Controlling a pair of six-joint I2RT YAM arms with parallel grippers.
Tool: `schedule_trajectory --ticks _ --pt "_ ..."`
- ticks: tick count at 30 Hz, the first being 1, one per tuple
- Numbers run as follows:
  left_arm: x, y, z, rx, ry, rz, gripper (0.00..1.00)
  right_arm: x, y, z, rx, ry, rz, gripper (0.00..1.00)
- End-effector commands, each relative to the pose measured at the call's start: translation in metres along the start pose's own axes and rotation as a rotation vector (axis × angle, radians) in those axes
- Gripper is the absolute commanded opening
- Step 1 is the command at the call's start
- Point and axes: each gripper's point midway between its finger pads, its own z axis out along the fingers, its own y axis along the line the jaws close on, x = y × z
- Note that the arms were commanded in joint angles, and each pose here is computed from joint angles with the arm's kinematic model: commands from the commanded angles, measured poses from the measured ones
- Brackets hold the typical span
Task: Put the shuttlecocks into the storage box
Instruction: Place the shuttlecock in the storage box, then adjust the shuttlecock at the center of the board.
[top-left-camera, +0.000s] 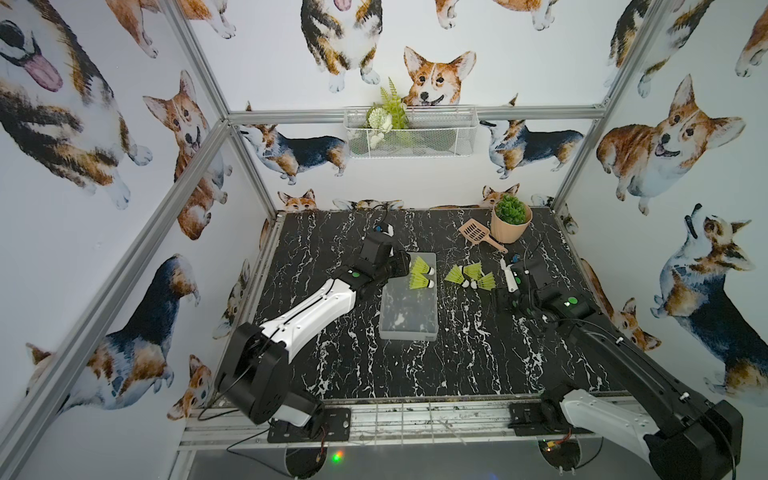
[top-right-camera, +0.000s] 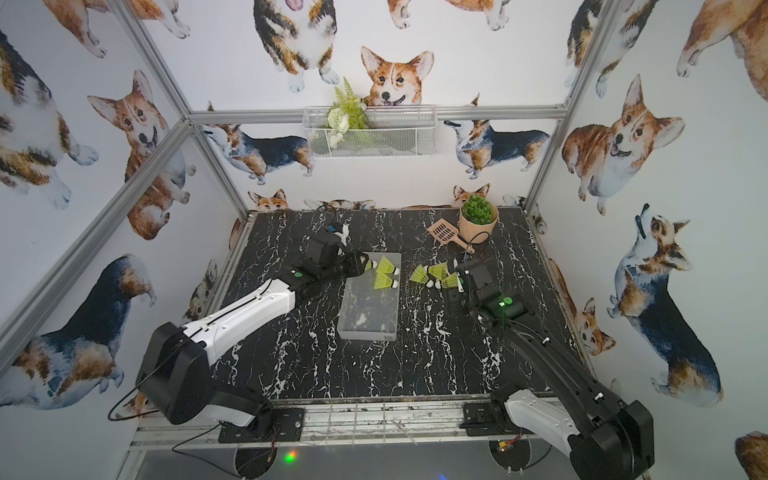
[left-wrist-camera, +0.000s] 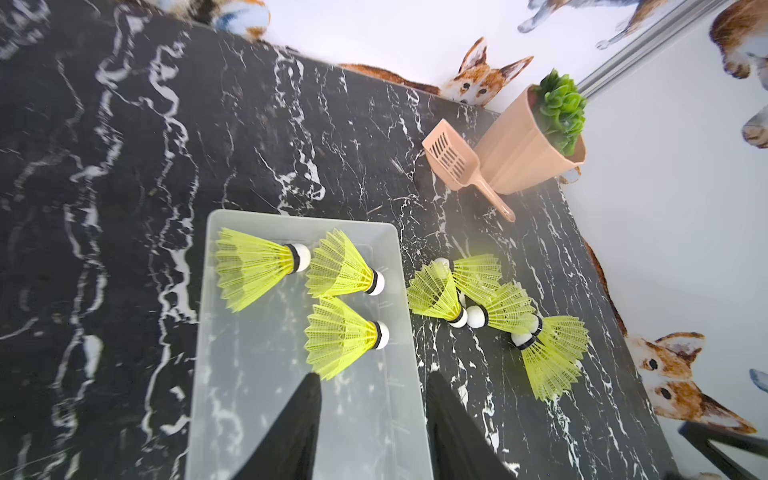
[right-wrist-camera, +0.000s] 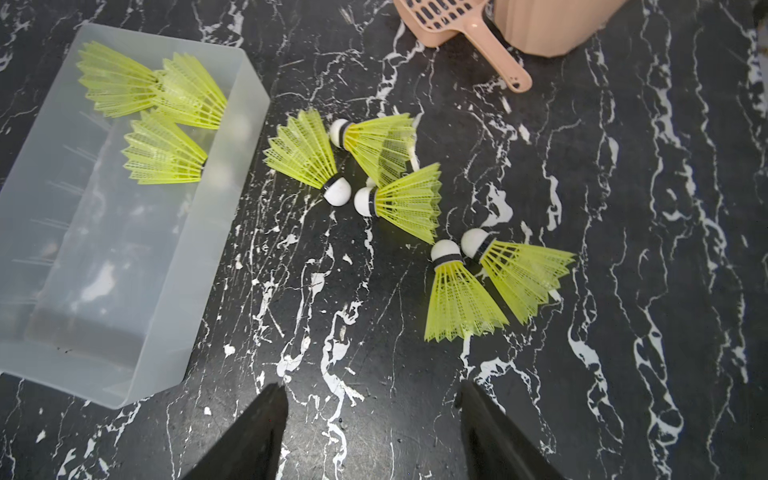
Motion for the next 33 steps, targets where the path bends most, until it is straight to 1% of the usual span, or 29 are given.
schedule_trajectory --ticks 1,6,11,14,24,33 --pt "0.0 0.02 -0.028 -0.088 -0.001 0.08 0.45 0.005 -0.002 0.004 -0.026 0.019 0.058 0.69" --pt "0.003 0.031 -0.066 -0.113 -0.018 0.097 0.48 0.011 -0.013 0.015 0.006 0.073 0.094 0.69" --pt "0.008 0.04 -0.089 -0.115 -0.043 0.076 0.5 0.014 -0.025 0.034 0.006 0.155 0.144 0.7" --pt "0.01 0.043 -0.098 -0.114 -0.054 0.072 0.51 0.011 -0.03 0.042 0.017 0.179 0.128 0.71" --pt "0.016 0.049 -0.108 -0.12 -0.051 0.073 0.51 0.01 -0.053 0.073 0.132 0.278 0.068 0.75" --pt "0.021 0.051 -0.108 -0.125 -0.04 0.072 0.51 0.01 -0.057 0.099 0.156 0.361 0.032 0.77"
